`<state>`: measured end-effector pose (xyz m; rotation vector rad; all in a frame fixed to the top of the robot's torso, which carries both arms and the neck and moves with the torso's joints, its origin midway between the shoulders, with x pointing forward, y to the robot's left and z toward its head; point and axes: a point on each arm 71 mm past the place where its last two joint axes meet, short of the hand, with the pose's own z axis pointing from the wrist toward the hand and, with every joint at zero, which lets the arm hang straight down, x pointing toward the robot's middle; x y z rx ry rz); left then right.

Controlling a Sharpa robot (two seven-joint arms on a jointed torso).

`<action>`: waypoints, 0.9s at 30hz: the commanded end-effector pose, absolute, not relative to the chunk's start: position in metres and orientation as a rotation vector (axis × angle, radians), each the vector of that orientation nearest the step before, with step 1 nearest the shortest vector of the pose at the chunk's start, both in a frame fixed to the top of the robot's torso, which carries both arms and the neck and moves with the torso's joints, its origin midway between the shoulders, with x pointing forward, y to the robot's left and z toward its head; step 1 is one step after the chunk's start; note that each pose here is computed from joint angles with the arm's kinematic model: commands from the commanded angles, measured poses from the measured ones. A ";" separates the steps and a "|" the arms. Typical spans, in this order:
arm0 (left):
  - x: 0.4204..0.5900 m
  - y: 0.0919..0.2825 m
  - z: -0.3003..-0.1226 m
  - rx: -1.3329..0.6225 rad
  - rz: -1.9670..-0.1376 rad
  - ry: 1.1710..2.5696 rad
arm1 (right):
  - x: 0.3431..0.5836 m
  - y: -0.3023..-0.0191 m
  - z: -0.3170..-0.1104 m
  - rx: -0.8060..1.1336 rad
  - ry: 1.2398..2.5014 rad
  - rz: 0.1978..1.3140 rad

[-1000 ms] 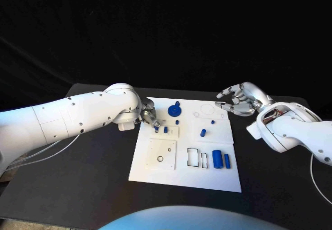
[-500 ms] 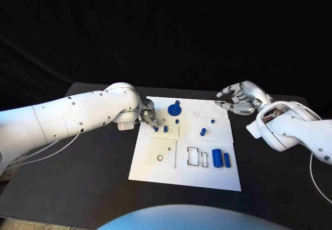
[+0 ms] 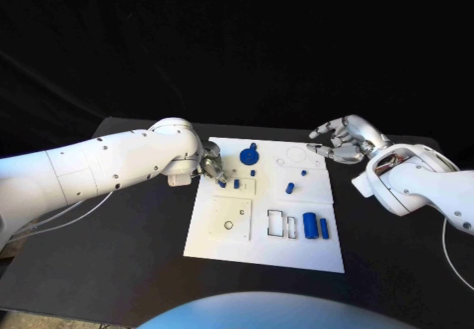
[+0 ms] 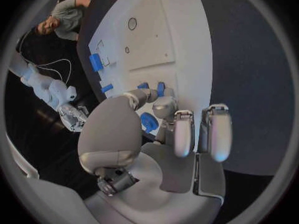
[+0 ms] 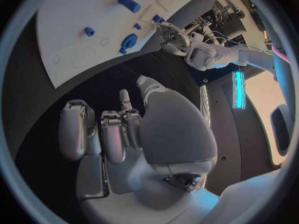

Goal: Assemble the parts on the task board

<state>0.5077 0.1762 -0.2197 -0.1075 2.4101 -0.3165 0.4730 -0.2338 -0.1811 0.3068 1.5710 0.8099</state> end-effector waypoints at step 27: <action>0.507 0.169 -0.226 -0.086 -0.293 2.455 | 0.472 -0.233 -0.181 0.289 1.580 0.813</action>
